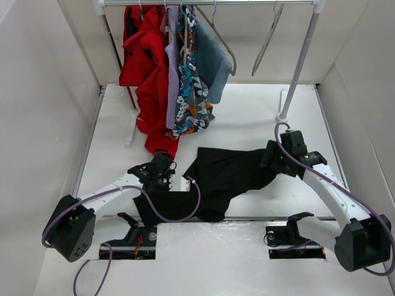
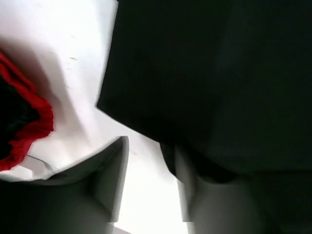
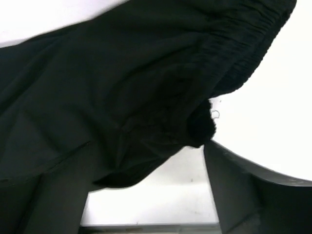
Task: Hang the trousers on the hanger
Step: Flatten out the trousers at the center of the board.
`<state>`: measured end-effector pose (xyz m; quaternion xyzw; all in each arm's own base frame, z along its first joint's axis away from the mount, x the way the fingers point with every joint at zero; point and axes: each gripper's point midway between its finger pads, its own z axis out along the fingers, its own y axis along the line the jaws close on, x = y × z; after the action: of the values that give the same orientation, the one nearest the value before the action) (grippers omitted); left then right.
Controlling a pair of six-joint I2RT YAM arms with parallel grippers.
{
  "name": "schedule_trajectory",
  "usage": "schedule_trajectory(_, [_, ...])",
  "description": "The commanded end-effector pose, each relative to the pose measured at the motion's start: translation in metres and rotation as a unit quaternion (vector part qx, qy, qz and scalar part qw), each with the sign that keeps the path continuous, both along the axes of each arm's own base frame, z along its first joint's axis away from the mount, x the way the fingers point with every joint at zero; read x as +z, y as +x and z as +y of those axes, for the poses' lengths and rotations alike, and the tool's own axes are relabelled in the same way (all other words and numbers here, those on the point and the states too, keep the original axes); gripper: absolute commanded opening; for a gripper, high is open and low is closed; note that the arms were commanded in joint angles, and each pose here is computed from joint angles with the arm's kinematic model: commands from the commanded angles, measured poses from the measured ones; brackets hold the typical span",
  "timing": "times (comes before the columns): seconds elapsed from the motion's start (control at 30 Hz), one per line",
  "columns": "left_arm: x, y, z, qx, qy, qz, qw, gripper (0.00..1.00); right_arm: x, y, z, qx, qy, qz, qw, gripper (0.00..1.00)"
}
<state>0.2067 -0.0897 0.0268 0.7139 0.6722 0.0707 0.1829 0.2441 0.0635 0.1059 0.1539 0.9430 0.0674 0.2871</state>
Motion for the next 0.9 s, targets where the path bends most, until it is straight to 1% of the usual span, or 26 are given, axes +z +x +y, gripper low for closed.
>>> schedule_trajectory(0.0, [0.009, 0.011, -0.011, 0.017, -0.037, -0.031, 0.999, 0.36, -0.016, 0.016, 0.005, -0.021, 0.032, -0.013, 0.999, 0.92])
schedule_trajectory(0.03, [0.007, 0.007, -0.011, 0.021, -0.044, -0.026, 0.998, 0.25, -0.02, 0.017, 0.009, -0.017, 0.048, -0.01, 0.999, 0.82])
schedule_trajectory(0.07, [0.006, 0.007, -0.011, 0.027, -0.047, -0.024, 0.998, 0.15, -0.022, 0.024, 0.008, -0.014, 0.049, -0.014, 0.999, 0.51])
schedule_trajectory(0.1, [0.005, 0.005, -0.011, 0.039, -0.054, -0.025, 0.997, 0.06, -0.022, 0.024, 0.008, -0.014, 0.049, -0.014, 0.999, 0.33])
schedule_trajectory(0.13, [0.002, 0.002, -0.009, 0.044, -0.055, -0.022, 0.997, 0.0, -0.022, 0.024, 0.008, -0.014, 0.049, -0.014, 0.999, 0.16])
schedule_trajectory(0.17, [0.002, 0.001, -0.009, 0.048, -0.057, -0.021, 0.997, 0.0, -0.015, 0.028, 0.006, -0.017, 0.045, -0.02, 0.999, 0.02])
schedule_trajectory(0.23, [0.005, 0.004, -0.004, 0.069, -0.057, -0.038, 0.995, 0.0, 0.004, 0.031, 0.0, -0.022, 0.033, -0.043, 0.998, 0.0])
schedule_trajectory(0.27, [0.014, 0.009, 0.002, 0.09, -0.069, -0.056, 0.992, 0.0, 0.023, 0.035, -0.001, -0.025, 0.032, -0.063, 0.997, 0.0])
schedule_trajectory(0.3, [0.021, 0.015, 0.007, 0.112, -0.079, -0.072, 0.988, 0.0, 0.038, 0.028, -0.007, -0.033, 0.029, -0.073, 0.996, 0.0])
schedule_trajectory(0.37, [0.047, 0.03, 0.013, 0.148, -0.112, -0.11, 0.976, 0.0, 0.07, 0.023, -0.018, -0.045, 0.013, -0.109, 0.993, 0.0])
schedule_trajectory(0.4, [0.061, 0.032, 0.021, 0.165, -0.131, -0.126, 0.969, 0.0, 0.095, 0.018, -0.022, -0.052, 0.01, -0.13, 0.99, 0.0])
schedule_trajectory(0.43, [0.068, 0.031, 0.021, 0.166, -0.143, -0.129, 0.967, 0.0, 0.121, 0.011, -0.026, -0.058, 0.013, -0.171, 0.983, 0.0])
schedule_trajectory(0.47, [0.067, 0.02, 0.017, 0.145, -0.151, -0.106, 0.972, 0.0, 0.136, 0.007, -0.034, -0.073, 0.004, -0.193, 0.979, 0.0])
schedule_trajectory(0.5, [0.079, 0.018, 0.014, 0.107, -0.157, -0.12, 0.974, 0.0, 0.149, 0.002, -0.038, -0.078, 0.003, -0.21, 0.975, 0.0])
schedule_trajectory(0.53, [0.082, 0.013, 0.012, 0.089, -0.16, -0.12, 0.976, 0.05, 0.172, -0.004, -0.039, -0.079, 0.012, -0.243, 0.967, 0.0])
schedule_trajectory(0.57, [0.083, 0.008, 0.005, 0.063, -0.165, -0.117, 0.977, 0.21, 0.18, -0.008, -0.039, -0.08, 0.014, -0.251, 0.965, 0.0])
schedule_trajectory(0.6, [0.084, -0.001, -0.001, 0.039, -0.174, -0.109, 0.978, 0.34, 0.187, -0.008, -0.039, -0.08, 0.016, -0.259, 0.962, 0.0])
schedule_trajectory(0.63, [0.088, -0.004, -0.011, 0.018, -0.182, -0.107, 0.977, 0.4, 0.207, -0.012, -0.04, -0.081, 0.022, -0.282, 0.956, 0.0])
schedule_trajectory(0.7, [0.086, -0.006, -0.016, 0.019, -0.177, -0.09, 0.98, 0.4, 0.232, -0.016, -0.041, -0.085, 0.033, -0.307, 0.947, 0.0])
schedule_trajectory(0.73, [0.082, -0.002, -0.018, 0.029, -0.166, -0.072, 0.983, 0.44, 0.244, -0.015, -0.045, -0.094, 0.028, -0.319, 0.943, 0.0])
schedule_trajectory(0.77, [0.079, -0.001, -0.02, 0.032, -0.158, -0.061, 0.985, 0.54, 0.269, -0.017, -0.048, -0.101, 0.031, -0.345, 0.933, 0.0])
schedule_trajectory(0.8, [0.075, 0.001, -0.022, 0.033, -0.15, -0.051, 0.987, 0.63, 0.279, -0.017, -0.051, -0.108, 0.029, -0.354, 0.928, 0.0])
schedule_trajectory(0.83, [0.068, 0.002, -0.025, 0.032, -0.134, -0.025, 0.99, 0.73, 0.287, -0.017, -0.055, -0.115, 0.02, -0.362, 0.925, 0.0])
schedule_trajectory(0.87, [0.066, 0.0, -0.033, 0.019, -0.136, -0.011, 0.99, 0.78, 0.298, -0.018, -0.055, -0.116, 0.024, -0.373, 0.92, 0.0])
